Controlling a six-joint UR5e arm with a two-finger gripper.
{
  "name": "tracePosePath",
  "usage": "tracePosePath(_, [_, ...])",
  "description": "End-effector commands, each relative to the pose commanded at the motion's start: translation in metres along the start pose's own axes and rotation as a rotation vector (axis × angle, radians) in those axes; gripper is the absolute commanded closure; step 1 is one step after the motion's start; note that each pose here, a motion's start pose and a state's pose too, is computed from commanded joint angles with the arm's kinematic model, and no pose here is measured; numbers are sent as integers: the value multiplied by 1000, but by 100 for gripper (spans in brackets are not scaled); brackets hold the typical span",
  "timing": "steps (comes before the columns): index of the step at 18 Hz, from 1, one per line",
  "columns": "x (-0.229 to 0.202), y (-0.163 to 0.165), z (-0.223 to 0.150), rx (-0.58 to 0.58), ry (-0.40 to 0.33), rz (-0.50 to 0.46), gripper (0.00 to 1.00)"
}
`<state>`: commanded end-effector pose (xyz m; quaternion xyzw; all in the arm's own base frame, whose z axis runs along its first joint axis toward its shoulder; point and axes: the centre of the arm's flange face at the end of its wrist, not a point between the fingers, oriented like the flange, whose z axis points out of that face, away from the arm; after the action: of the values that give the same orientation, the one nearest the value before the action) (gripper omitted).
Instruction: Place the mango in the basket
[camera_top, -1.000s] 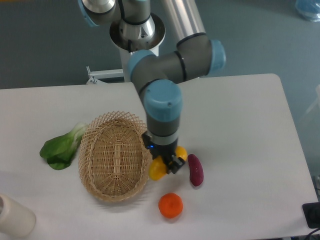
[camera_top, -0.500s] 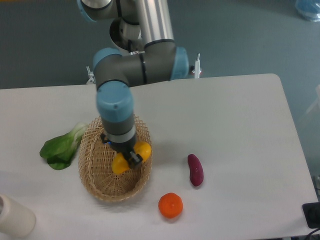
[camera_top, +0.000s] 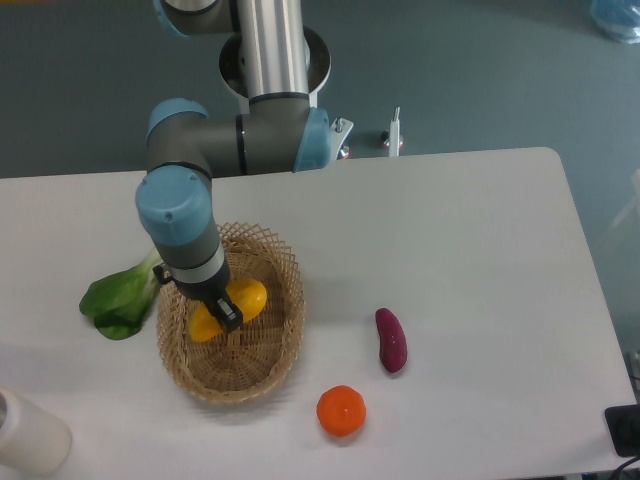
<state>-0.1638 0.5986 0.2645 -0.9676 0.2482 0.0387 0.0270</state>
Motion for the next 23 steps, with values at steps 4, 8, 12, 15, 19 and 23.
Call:
tracePosePath(4, [0, -1, -1, 15, -14, -6, 0])
tracePosePath(8, [-5, 2, -7, 19, -24, -14, 0])
tracePosePath(12, [-41, 39, -10, 21, -30, -92, 0])
tracePosePath(15, [-81, 92, -19, 35, -35, -184, 0])
tracePosePath(19, [-124, 162, -20, 37, -39, -166, 0])
tracePosePath(23, [-155, 232, -19, 20, -48, -122, 0])
